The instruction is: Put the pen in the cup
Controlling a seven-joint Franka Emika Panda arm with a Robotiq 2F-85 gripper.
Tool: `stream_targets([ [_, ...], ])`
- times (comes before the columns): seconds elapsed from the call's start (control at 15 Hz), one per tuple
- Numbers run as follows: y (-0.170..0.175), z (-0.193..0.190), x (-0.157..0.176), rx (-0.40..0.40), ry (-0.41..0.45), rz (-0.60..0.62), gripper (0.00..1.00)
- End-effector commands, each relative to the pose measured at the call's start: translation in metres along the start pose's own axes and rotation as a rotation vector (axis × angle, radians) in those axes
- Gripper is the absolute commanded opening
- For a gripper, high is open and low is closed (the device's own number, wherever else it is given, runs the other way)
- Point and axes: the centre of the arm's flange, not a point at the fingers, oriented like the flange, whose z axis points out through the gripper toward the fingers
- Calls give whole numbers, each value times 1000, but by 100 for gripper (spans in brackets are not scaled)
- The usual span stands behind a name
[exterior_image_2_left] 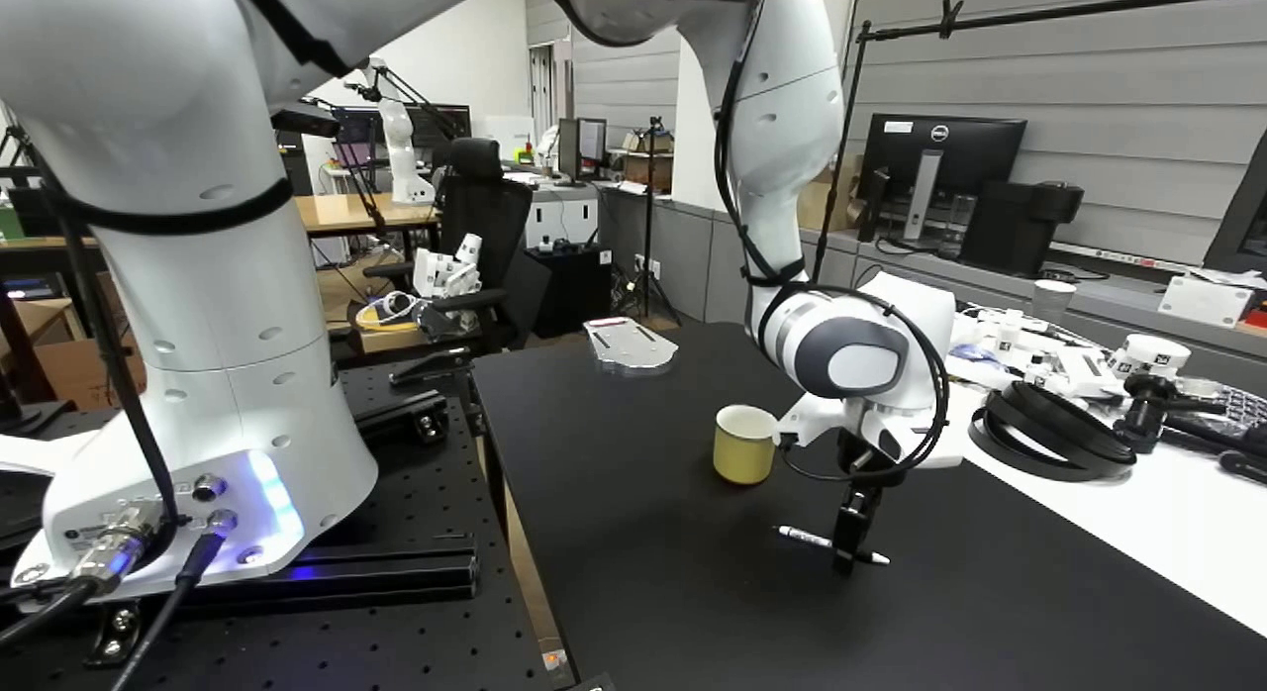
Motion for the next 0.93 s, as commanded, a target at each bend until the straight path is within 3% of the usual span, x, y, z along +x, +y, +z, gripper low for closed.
stream_targets([
  [0.0,-10,5,6,-2,6,1,46],
  [0.47,-13,-10,16,-33,15,31,1],
  [0.87,-37,-60,11,-77,7,37,3],
])
